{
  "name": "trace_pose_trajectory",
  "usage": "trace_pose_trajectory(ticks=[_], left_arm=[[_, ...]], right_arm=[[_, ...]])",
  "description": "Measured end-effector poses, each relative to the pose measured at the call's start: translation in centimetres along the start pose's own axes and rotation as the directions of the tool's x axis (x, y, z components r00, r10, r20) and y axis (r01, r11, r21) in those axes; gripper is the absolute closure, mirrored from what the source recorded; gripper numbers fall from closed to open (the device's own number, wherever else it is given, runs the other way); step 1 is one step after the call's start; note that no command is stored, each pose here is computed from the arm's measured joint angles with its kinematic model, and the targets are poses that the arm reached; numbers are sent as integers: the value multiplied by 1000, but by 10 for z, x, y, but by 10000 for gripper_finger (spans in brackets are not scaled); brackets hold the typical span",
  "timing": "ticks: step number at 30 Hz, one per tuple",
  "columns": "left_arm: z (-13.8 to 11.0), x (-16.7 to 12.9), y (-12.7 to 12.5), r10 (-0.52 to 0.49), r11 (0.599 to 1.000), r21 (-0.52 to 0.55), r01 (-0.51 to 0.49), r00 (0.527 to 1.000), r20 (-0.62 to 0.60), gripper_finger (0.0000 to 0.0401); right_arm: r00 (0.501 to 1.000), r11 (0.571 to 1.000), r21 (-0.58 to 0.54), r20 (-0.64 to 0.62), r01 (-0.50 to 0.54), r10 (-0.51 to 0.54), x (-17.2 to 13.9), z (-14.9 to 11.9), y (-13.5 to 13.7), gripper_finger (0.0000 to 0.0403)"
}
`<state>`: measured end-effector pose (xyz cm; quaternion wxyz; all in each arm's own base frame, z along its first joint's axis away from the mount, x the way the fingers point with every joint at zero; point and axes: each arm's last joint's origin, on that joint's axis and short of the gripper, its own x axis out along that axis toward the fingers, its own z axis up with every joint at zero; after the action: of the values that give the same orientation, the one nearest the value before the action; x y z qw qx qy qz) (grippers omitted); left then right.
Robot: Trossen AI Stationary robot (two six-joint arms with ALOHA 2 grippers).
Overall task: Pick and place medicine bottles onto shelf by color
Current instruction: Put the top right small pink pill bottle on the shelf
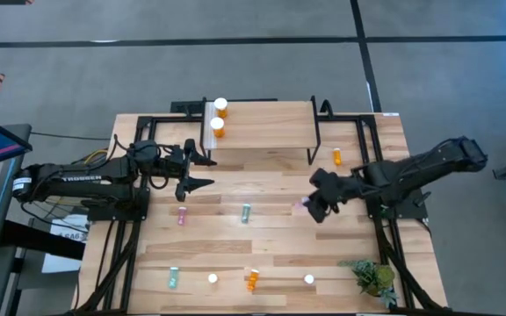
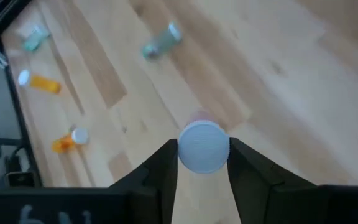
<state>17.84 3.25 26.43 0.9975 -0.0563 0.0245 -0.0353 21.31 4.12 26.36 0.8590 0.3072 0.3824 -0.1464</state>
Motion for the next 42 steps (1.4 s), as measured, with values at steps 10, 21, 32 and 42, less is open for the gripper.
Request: trace_pose_trajectory(ticks=[10,21,32,42], left_arm=[[-1,0,0,1,1000,0,-1,1000,-7,131],[-3,0,3,81,996,-25,-81,996,-24,131],[-12,-2,9,229,973,-5,-231,967,-108,131],[-21,-5,13,341,936,-12,-351,918,-202,131]], right_arm=[[999,994,-110,41,20,-15,10,62,0,258],[994,977,-209,110,34,-11,12,151,-8,256],[989,956,-281,144,79,-39,28,231,-20,251],[986,951,-276,128,138,-106,45,278,-41,250]])
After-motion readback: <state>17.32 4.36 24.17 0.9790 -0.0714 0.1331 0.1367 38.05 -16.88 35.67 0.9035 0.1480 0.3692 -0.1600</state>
